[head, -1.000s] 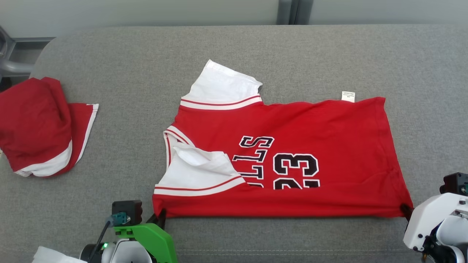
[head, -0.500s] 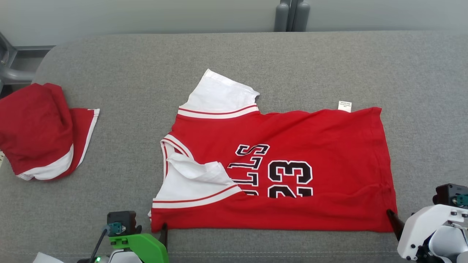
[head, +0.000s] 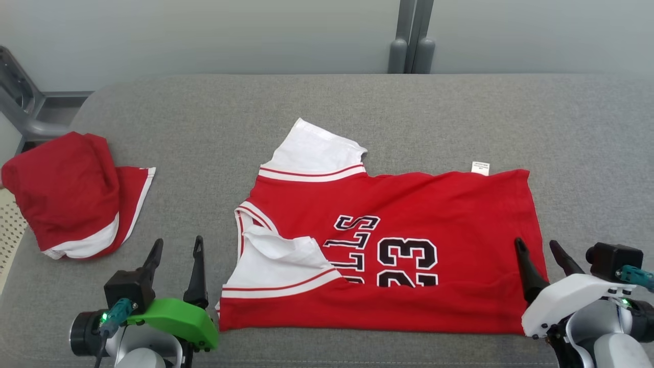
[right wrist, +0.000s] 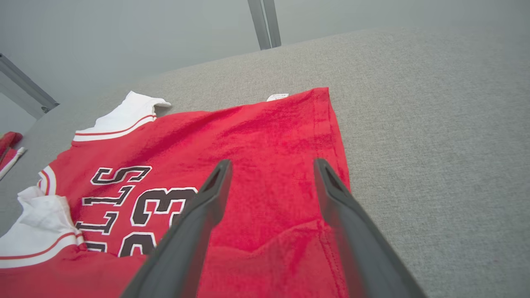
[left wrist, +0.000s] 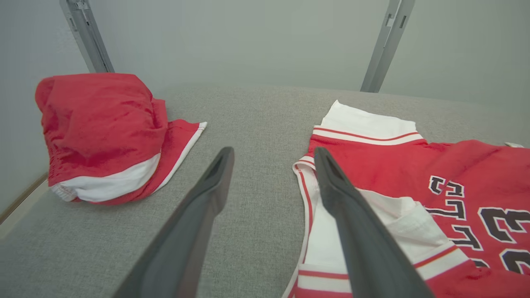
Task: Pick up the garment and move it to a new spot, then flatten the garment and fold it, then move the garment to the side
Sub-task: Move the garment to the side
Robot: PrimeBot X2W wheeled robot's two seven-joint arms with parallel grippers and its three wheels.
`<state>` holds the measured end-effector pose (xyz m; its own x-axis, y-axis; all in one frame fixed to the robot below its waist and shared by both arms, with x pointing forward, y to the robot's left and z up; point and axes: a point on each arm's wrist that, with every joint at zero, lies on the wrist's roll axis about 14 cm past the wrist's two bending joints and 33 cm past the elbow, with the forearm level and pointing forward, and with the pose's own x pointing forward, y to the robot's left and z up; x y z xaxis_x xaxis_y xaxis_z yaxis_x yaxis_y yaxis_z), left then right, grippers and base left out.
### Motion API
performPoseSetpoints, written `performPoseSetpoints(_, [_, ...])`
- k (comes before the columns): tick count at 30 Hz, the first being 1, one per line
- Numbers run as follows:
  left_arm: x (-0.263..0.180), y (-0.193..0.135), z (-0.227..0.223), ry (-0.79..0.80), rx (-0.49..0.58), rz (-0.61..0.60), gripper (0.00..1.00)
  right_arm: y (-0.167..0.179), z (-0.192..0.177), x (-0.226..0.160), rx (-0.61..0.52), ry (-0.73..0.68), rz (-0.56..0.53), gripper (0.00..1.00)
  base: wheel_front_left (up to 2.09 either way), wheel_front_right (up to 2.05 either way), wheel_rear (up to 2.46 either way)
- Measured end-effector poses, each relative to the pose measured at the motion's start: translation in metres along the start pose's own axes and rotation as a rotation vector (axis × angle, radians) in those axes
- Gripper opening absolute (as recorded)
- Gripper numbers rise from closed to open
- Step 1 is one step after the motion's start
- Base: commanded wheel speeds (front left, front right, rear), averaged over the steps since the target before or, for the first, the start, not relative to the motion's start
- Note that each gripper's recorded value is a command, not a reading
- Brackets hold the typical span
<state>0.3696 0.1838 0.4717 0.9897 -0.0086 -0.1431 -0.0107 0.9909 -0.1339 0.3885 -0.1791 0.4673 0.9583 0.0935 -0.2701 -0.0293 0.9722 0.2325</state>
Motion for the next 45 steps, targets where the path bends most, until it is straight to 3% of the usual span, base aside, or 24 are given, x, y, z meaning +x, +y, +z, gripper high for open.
performPoseSetpoints(12, [-0.006,0.010,0.044,-0.180,-0.006,0.076,1.00,0.050,0.044,-0.003,-0.055,-0.280,0.137,1.00,0.00,0.00,0.00])
performPoseSetpoints(20, [-0.017,0.012,0.053,-0.233,-0.125,0.075,1.00,0.061,0.039,0.000,-0.045,-0.285,0.168,1.00,0.00,0.00,0.00])
performPoseSetpoints(27, [-0.024,0.002,0.051,-0.247,-0.090,0.001,1.00,0.065,0.028,0.005,-0.049,-0.259,0.179,1.00,0.00,0.00,0.00])
performPoseSetpoints(45, [-0.020,-0.001,0.010,-0.128,-0.053,-0.030,1.00,0.063,0.021,0.012,-0.048,-0.231,0.174,1.00,0.00,0.00,0.00])
